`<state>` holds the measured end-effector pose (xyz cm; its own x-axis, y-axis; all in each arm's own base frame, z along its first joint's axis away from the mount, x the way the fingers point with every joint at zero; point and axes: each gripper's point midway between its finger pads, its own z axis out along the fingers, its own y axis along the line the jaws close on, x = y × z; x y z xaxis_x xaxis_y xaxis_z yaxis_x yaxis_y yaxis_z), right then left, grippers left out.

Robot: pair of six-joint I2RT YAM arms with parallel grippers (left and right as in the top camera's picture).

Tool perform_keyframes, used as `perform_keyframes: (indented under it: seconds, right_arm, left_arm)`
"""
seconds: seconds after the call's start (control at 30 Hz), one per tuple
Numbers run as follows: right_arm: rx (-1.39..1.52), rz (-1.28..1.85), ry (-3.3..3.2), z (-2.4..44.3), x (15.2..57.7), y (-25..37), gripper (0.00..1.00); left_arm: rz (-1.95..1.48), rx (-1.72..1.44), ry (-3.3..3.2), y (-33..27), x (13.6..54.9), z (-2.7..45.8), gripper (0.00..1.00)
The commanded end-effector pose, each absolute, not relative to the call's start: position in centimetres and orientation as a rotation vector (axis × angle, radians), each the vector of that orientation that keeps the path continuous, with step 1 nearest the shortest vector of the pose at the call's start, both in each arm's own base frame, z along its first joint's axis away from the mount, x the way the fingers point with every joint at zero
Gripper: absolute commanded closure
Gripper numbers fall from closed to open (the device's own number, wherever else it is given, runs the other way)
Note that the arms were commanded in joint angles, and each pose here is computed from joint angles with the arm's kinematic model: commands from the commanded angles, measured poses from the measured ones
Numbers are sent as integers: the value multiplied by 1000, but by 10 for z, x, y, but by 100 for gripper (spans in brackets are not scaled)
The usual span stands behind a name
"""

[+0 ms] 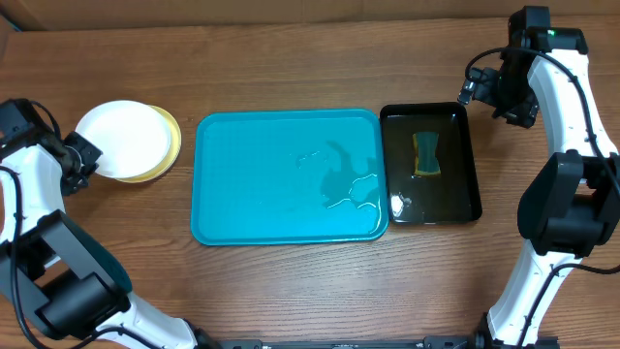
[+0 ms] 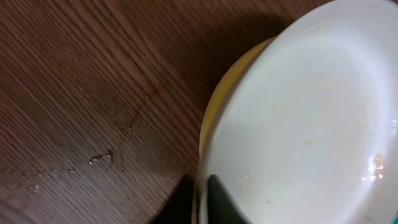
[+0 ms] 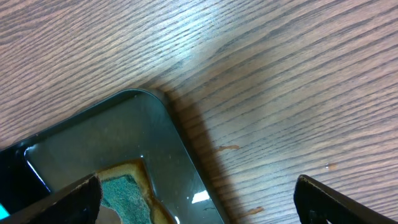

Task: Clean dirty plates on tray and stack at the side
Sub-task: 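Lower the white plate onto the yellow plate stack and release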

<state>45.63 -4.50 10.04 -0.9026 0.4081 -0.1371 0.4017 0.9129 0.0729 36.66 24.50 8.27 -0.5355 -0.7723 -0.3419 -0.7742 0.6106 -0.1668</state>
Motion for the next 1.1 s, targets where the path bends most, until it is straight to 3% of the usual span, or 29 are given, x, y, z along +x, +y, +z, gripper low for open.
perform_keyframes:
  seconds: [0.0,0.1,0.17,0.4,0.57,1.07]
  right_arm:
    - [618,60,2866,122,462,-46,0]
    - [619,59,2866,122,462,-46,0]
    - [619,59,2866,122,462,-46,0]
    - [618,60,2866,122,462,-46,0]
    - [619,59,2866,122,462,-46,0]
    - [619,59,2866,122,462,-46,0]
  left_arm:
    - [-26,-1229,2446,241,373,82,50]
    - [-138,-1200,2442,230,381,85,17]
    - [-210,-1182,2455,218,385,85,7]
    - [-340,-759,2574,150,419,90,4]
    - [-361,-620,2623,105,432,90,0]
    - [-395,-472,2665,56,441,90,0]
